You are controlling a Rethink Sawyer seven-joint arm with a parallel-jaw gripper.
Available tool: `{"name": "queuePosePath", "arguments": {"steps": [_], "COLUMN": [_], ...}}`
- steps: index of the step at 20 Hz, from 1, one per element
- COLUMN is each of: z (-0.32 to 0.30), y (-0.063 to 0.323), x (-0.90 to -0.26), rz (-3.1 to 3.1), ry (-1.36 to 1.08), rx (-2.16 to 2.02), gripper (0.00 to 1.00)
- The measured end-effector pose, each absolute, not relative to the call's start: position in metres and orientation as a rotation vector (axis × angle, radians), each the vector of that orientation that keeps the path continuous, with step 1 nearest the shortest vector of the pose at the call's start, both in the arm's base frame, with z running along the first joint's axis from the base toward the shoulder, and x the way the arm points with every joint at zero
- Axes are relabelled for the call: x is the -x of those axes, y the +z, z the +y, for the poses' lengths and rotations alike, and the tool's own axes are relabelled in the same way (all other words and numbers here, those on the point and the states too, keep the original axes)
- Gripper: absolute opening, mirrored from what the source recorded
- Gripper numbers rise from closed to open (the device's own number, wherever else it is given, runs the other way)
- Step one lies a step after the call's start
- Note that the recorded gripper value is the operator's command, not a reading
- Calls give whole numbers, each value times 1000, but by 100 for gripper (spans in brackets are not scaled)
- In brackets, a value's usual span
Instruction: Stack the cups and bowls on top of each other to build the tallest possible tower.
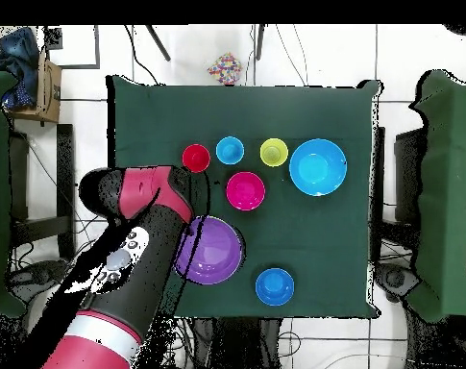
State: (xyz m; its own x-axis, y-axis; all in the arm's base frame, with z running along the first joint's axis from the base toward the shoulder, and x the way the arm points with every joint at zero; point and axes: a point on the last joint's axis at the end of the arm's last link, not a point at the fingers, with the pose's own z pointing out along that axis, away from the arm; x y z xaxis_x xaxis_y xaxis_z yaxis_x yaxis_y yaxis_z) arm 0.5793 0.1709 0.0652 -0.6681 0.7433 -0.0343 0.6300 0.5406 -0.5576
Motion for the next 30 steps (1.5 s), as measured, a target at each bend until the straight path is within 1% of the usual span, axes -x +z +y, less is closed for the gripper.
{"name": "queuePosePath", "arguments": {"steps": [7, 8, 30], "z": [168, 168, 159], "y": [65, 65, 69], "x": [-577, -577, -577], "rz": [-2575, -2575, -2583], "ry": [825, 829, 866], "rx": [1147, 1145, 1138], "gripper": [0, 100, 100]}}
